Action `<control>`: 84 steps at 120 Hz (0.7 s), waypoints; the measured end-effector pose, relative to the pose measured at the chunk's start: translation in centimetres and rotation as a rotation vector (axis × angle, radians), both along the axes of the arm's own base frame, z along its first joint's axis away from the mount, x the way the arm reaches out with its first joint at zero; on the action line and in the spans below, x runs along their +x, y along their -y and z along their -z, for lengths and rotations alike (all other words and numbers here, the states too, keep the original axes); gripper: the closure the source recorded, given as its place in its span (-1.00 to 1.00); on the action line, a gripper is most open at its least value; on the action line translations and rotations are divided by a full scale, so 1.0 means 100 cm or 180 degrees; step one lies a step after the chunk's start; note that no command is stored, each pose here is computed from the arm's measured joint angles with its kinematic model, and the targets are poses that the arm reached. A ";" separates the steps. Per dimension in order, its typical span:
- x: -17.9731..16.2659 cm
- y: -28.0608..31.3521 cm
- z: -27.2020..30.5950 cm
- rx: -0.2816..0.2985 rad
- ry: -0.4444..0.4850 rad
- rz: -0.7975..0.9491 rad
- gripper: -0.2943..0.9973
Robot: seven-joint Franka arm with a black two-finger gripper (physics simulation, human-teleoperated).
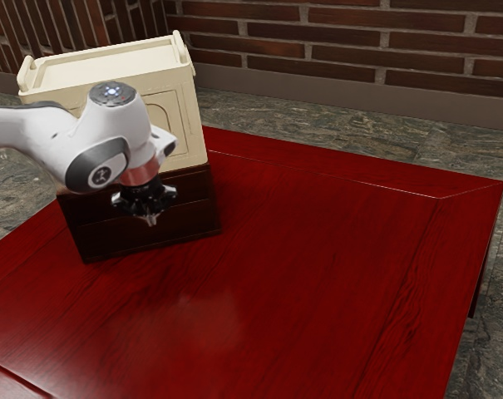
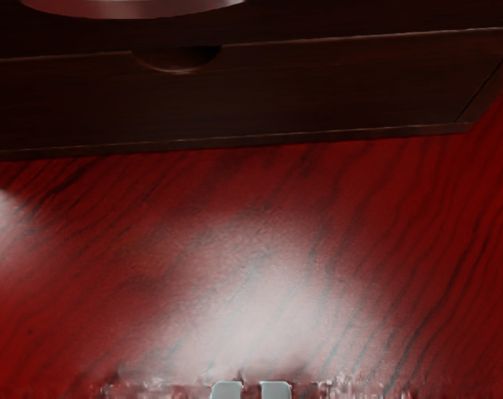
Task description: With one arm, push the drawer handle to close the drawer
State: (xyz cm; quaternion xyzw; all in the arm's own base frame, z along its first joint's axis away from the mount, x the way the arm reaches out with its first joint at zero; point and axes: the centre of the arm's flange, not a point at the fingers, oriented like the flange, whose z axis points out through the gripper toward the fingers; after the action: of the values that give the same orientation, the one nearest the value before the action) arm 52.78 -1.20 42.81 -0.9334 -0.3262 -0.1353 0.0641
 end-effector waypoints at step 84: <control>-0.031 0.068 -0.140 -0.0227 -0.0620 0.0806 -0.49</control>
State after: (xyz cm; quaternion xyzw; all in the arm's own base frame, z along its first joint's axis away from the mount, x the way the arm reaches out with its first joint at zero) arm 49.66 -7.97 56.79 -0.9774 -0.2028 -0.0394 0.0447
